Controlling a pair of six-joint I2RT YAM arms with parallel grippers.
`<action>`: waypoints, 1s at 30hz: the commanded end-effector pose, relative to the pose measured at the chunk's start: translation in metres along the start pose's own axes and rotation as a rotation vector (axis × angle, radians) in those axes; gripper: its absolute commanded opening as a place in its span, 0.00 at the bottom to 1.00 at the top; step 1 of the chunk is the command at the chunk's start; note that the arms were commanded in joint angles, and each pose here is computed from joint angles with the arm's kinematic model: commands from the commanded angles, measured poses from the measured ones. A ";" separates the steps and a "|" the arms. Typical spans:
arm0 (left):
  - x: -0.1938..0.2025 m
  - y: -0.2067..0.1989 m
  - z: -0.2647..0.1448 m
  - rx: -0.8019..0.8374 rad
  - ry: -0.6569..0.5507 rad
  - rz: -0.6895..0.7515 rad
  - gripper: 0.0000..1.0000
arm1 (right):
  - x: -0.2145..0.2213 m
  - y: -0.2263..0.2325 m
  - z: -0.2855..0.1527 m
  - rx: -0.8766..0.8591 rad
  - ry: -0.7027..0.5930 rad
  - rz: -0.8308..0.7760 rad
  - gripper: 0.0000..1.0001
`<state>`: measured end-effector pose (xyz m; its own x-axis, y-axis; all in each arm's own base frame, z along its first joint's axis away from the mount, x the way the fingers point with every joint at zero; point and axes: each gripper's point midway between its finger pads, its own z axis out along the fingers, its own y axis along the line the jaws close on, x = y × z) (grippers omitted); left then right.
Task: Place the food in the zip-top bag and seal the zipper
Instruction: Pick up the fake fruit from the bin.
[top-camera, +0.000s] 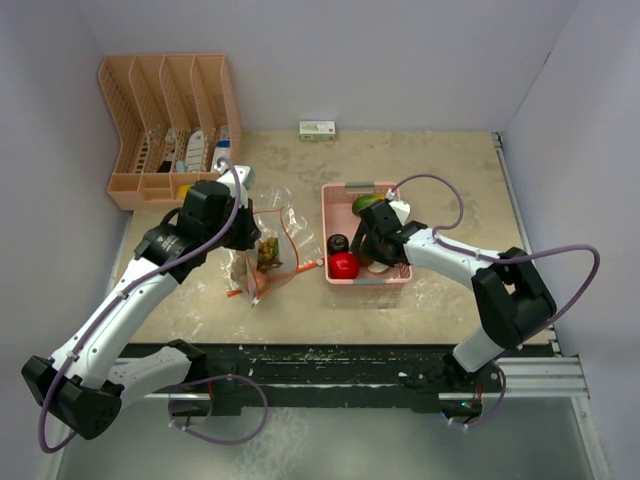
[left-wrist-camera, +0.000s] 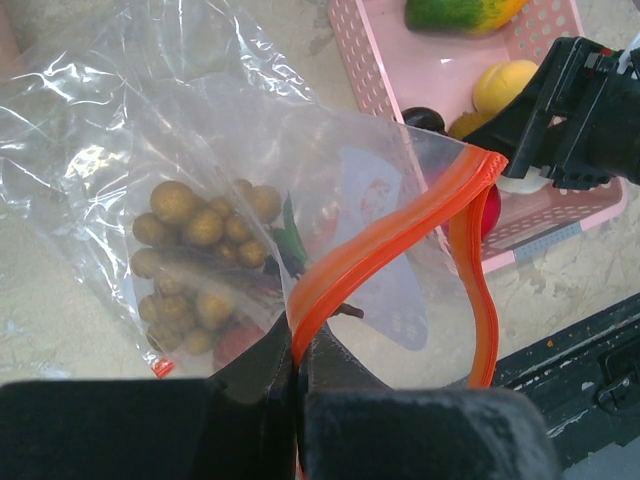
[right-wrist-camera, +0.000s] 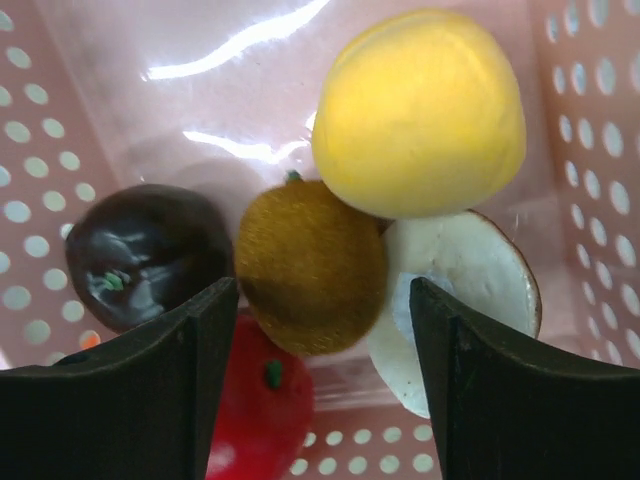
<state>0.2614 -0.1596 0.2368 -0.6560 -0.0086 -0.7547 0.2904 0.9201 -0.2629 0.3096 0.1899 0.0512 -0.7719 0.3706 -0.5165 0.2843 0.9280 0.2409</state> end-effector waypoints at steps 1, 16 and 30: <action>-0.011 -0.001 -0.006 0.008 -0.047 0.025 0.00 | 0.018 0.002 0.013 -0.011 0.069 0.026 0.65; -0.011 -0.003 -0.006 0.017 -0.053 0.012 0.00 | -0.060 0.022 -0.050 -0.089 -0.183 -0.071 0.32; -0.012 -0.001 -0.003 0.004 -0.051 0.003 0.00 | -0.054 0.171 -0.246 -0.869 -0.385 -0.335 0.34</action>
<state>0.2603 -0.1588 0.2361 -0.6588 -0.0059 -0.7523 0.2895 0.9210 -0.2607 0.2864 0.2687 0.2549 -0.5553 0.2403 -0.7962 -0.3003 0.8348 0.4614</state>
